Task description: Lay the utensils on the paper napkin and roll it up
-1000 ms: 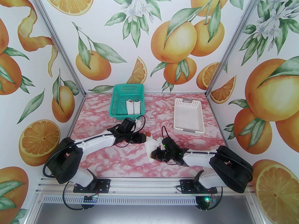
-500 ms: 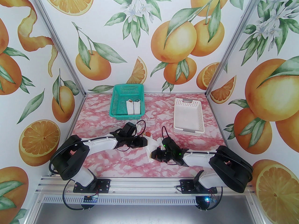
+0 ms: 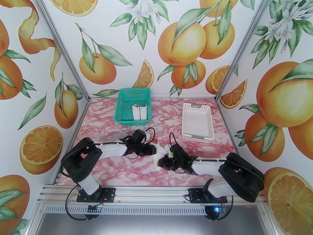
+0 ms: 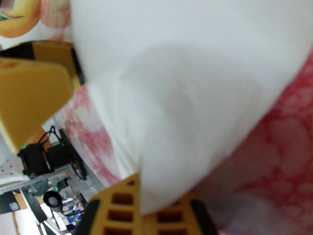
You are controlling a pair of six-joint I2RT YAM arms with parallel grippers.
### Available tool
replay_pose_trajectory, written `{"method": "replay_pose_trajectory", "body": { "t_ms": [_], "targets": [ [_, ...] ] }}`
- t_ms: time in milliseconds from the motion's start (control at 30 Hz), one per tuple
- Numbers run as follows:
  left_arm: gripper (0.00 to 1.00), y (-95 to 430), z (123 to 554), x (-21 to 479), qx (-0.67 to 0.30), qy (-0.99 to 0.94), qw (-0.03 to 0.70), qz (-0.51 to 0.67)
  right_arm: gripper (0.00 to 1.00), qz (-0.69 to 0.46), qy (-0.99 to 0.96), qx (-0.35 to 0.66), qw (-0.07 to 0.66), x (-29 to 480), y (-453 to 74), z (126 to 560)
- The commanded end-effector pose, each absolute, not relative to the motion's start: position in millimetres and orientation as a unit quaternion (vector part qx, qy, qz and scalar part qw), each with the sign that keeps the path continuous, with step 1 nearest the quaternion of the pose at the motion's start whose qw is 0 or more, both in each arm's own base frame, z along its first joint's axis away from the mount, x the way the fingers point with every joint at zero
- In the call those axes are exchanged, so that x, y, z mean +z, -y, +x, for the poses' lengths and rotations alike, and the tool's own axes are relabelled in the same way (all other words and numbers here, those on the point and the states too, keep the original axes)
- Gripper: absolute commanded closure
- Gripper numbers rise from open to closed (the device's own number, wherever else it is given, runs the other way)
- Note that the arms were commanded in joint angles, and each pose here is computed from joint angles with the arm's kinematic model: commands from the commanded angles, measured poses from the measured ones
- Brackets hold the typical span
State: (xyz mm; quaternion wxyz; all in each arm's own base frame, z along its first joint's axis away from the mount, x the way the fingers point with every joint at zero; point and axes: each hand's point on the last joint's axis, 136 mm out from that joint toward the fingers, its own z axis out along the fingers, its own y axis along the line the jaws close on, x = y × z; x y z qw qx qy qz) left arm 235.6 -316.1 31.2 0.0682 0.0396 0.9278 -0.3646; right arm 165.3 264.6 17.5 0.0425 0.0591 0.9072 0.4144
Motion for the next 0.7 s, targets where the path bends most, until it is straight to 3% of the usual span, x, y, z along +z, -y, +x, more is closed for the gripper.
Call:
{"method": "replay_pose_trajectory", "body": {
  "t_ms": [0,367,667],
  "targets": [
    [0.48,331.7,250.1,44.7,-0.387,-0.916,0.092,0.047,1.0,0.09,-0.938,0.335,-0.02,-24.7,-232.1,133.0],
    [0.51,331.6,245.9,23.6,-0.344,-0.934,0.081,0.052,1.0,0.091,-0.938,0.333,-0.018,-25.5,-230.5,132.9],
    [0.66,334.1,240.5,8.9,-0.323,-0.942,0.078,0.048,1.0,0.091,-0.938,0.333,-0.018,-25.1,-231.6,134.3]
  ]
}}
